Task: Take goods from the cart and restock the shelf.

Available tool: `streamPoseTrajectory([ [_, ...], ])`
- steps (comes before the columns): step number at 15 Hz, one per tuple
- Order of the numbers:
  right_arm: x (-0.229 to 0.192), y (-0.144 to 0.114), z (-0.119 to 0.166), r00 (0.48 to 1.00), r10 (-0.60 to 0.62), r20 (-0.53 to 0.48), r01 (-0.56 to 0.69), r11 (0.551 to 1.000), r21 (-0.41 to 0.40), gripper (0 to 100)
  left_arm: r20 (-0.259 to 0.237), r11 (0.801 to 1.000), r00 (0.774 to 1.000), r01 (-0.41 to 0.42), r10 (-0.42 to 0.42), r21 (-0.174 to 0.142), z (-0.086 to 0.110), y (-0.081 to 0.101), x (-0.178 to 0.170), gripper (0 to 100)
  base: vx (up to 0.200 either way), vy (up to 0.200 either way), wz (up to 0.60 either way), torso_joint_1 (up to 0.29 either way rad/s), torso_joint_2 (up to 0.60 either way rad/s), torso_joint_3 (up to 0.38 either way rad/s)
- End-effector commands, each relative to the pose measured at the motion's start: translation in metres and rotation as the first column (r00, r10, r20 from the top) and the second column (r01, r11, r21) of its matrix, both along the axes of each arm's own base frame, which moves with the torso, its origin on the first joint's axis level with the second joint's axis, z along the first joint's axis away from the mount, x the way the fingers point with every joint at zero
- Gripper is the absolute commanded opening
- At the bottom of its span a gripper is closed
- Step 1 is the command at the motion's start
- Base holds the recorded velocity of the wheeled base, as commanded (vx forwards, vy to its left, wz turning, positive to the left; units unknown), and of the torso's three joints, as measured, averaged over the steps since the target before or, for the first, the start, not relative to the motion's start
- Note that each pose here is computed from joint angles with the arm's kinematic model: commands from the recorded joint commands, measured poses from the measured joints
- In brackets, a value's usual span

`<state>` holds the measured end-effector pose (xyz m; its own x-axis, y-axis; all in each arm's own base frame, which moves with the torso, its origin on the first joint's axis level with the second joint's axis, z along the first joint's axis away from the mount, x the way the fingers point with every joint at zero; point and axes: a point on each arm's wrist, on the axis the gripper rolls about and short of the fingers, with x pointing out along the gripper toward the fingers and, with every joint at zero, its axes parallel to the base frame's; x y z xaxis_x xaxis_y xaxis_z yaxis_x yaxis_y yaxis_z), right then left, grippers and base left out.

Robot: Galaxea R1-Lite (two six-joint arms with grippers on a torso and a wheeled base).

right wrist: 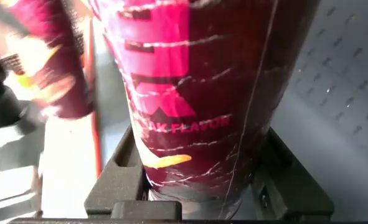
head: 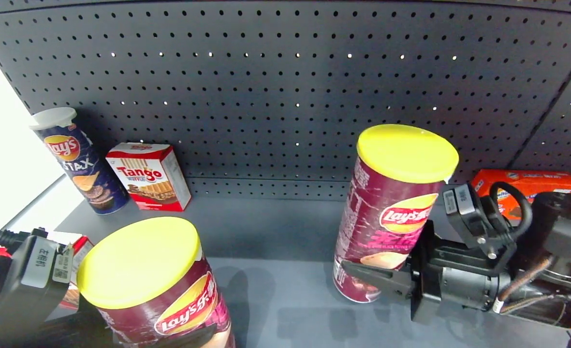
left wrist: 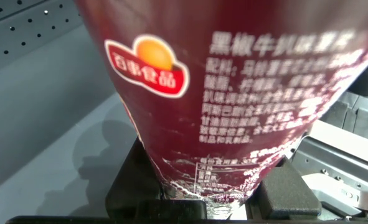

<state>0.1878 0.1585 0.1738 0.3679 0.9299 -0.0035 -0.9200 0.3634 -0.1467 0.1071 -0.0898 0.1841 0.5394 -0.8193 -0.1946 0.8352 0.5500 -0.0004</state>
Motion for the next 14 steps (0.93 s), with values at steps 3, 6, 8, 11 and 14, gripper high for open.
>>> streamPoseTrajectory([
  [3, -0.018, -0.009, -0.018, 1.0, 0.011, -0.023, -0.012, 1.0, -0.016, 0, 0.003, 1.0, 1.0, 0.0, 0.0, -0.002, 0.001, 0.0, 0.0, 0, 0.0, 0.0, 0.0, 0.0, 0.0, 0.0],
  [6, -0.012, -0.004, -0.029, 0.999, 0.011, -0.044, -0.012, 0.999, -0.034, 0, 0.006, 1.0, 1.0, -0.001, 0.002, -0.005, 0.002, 0.0, 0.001, 0, 0.0, 0.0, 0.0, 0.0, 0.0, 0.0],
  [8, -0.011, 0.003, -0.035, 0.998, 0.027, -0.06, -0.03, 0.998, -0.046, 0, 0.006, 1.0, 1.0, 0.0, 0.0, -0.005, 0.002, 0.0, 0.0, 0, 0.0, 0.0, 0.0, 0.0, 0.0, 0.0],
  [11, -0.005, 0.008, -0.041, 0.997, 0.028, -0.066, -0.032, 0.998, -0.051, 0, 0.003, 1.0, 1.0, -0.003, 0.003, -0.004, 0.001, 0.0, 0.0, 0, 0.0, 0.0, 0.0, 0.0, 0.0, 0.0],
  [14, 0.0, 0.013, -0.049, 0.996, 0.029, -0.087, -0.034, 0.997, -0.067, 0, 0.0, 1.0, 1.0, -0.002, 0.002, 0.0, 0.0, 0.0, 0.0, 0, 0.0, 0.0, 0.0, 0.0, 0.0, 0.0],
])
